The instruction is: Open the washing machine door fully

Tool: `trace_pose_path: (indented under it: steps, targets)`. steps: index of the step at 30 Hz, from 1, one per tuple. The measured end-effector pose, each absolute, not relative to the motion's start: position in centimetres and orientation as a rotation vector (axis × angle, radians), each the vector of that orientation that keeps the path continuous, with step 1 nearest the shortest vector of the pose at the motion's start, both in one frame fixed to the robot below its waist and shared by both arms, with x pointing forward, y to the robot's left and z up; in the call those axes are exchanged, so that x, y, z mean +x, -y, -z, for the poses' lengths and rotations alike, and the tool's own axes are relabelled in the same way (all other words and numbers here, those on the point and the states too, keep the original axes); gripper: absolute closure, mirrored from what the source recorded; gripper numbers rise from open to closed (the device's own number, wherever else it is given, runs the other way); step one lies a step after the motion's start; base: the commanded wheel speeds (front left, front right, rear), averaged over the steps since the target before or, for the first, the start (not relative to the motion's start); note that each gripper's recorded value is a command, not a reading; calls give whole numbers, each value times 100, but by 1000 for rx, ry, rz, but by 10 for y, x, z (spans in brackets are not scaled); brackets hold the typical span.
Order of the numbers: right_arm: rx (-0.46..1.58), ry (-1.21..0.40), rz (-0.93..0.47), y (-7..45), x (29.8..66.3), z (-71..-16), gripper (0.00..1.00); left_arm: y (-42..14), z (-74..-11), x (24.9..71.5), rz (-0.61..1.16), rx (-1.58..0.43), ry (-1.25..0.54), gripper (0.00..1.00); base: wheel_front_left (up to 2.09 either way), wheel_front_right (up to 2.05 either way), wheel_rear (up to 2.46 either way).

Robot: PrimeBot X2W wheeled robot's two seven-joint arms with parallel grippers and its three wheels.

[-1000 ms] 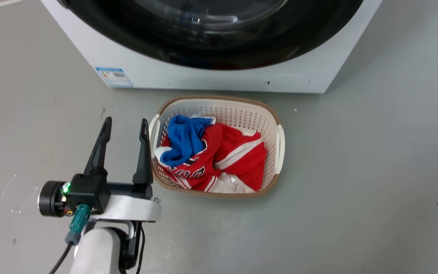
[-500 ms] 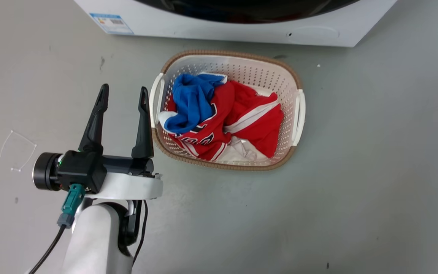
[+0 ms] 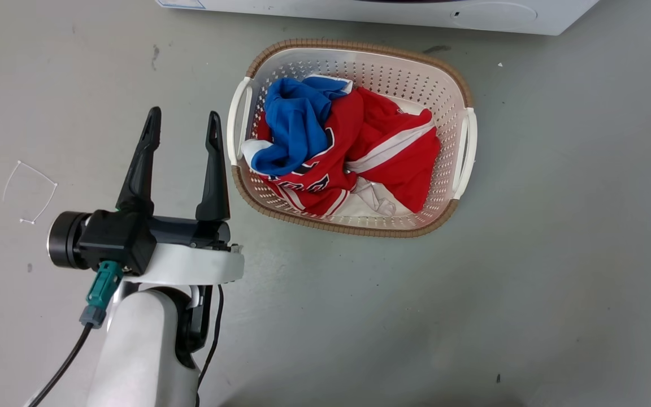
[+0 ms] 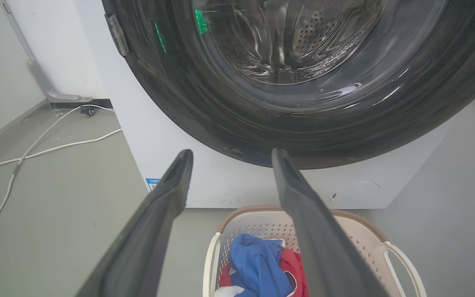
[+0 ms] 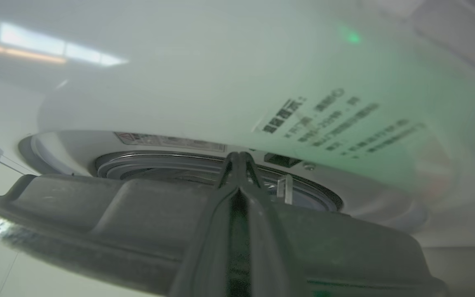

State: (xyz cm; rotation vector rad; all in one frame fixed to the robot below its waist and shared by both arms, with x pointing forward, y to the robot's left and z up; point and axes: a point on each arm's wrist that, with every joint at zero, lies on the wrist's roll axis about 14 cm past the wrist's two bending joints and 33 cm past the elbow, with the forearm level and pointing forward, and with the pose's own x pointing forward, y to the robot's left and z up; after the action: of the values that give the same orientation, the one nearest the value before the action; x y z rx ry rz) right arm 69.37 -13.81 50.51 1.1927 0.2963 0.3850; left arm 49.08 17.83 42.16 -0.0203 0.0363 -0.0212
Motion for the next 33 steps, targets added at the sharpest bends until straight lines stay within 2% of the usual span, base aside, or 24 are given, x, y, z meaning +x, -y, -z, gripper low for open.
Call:
trace_pose_path:
  steps: [10,24,33]
  targets:
    - [1156,-381,-434,124,673,-503,100,-180,-433,489,18,-22,-16,0,0,0,0]
    - [1119,-502,-506,115,608,-500,100,-168,-451,477,52,-27,11,0,0,0,0]
    - [1137,-595,-596,91,551,-498,100,-168,-466,460,53,-21,26,0,0,0,0]
